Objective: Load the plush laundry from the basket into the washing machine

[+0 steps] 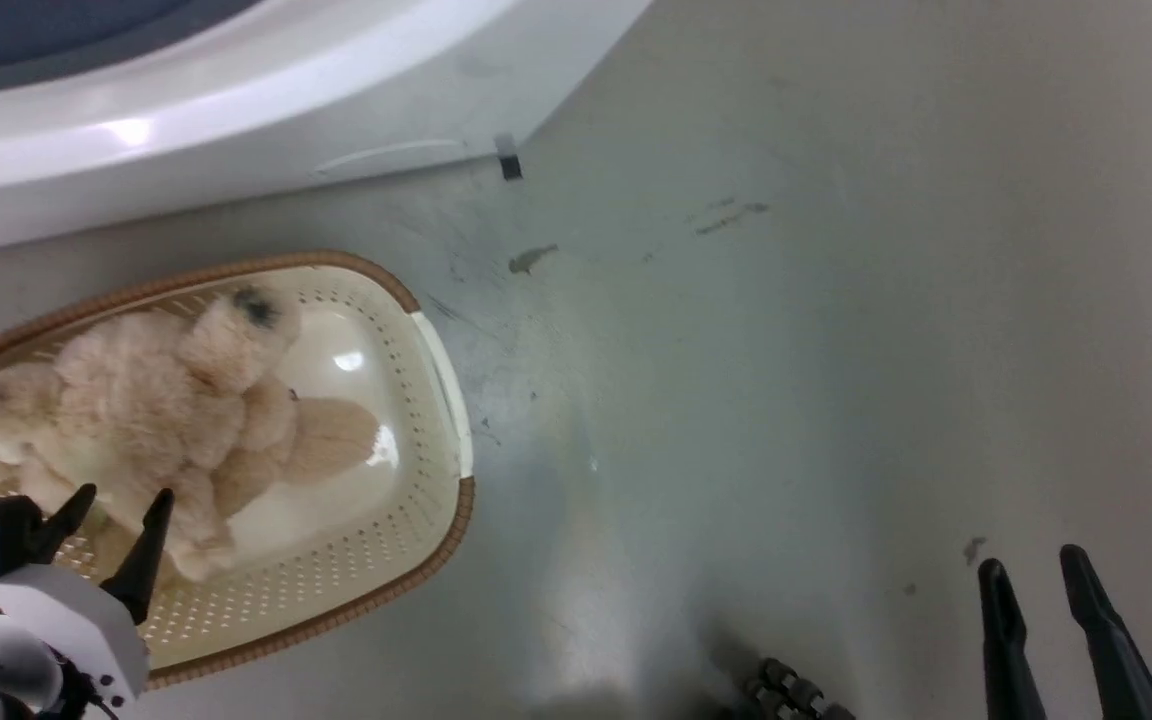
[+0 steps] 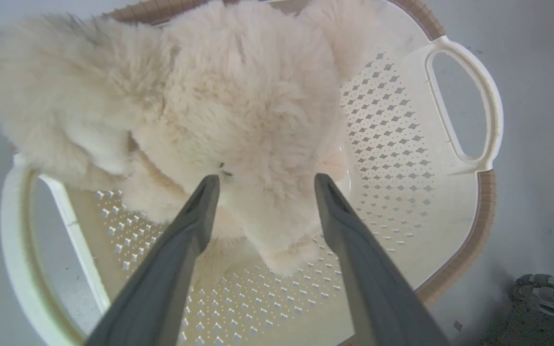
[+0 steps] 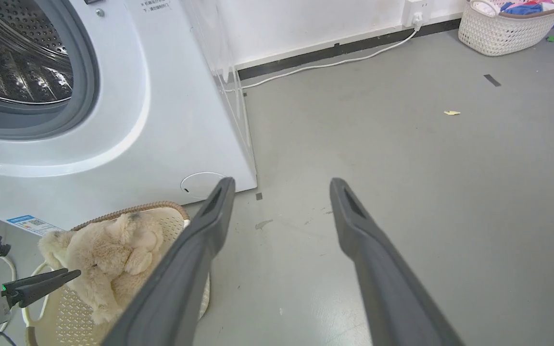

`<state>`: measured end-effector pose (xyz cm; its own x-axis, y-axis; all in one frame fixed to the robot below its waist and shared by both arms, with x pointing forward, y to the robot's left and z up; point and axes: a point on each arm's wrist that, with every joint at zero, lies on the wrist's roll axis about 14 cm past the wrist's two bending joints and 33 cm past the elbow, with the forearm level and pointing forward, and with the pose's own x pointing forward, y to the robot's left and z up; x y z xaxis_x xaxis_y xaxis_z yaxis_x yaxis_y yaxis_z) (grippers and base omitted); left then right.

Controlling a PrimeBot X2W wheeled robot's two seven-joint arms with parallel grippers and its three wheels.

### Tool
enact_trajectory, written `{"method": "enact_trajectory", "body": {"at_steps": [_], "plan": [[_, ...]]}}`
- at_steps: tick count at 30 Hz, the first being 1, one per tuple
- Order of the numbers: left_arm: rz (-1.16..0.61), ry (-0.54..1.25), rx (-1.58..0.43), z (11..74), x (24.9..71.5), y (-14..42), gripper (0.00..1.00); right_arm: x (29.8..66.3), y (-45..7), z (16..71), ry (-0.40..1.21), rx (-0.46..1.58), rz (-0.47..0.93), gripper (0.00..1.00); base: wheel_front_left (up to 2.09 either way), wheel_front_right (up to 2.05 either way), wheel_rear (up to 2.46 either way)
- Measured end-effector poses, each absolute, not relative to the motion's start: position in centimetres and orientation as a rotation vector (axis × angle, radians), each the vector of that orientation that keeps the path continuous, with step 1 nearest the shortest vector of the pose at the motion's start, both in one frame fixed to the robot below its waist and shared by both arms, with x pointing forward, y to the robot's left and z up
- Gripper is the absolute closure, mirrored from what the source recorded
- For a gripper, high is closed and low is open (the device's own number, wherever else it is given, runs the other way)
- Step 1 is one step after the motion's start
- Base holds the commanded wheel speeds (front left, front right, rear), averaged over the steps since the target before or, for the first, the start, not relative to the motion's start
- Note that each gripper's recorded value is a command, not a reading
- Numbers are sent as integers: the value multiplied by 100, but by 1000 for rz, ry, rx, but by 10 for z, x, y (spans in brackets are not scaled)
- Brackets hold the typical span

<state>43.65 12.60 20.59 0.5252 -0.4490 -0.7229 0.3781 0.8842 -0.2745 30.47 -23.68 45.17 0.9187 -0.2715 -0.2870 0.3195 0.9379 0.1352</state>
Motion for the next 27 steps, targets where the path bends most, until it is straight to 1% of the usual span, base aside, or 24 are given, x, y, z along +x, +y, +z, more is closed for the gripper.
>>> {"method": "enact_trajectory", "body": {"at_steps": [14,21,27], "plan": [[-468,989,-132,152,442,130,0,324,-219,444,300,144,-274,0,0,0,0],[-436,982,-154,144,454,128,0,323,-219,439,324,136,-288,0,0,0,0],[-452,993,-152,144,456,124,0,318,-221,439,339,137,-305,0,0,0,0]]}}
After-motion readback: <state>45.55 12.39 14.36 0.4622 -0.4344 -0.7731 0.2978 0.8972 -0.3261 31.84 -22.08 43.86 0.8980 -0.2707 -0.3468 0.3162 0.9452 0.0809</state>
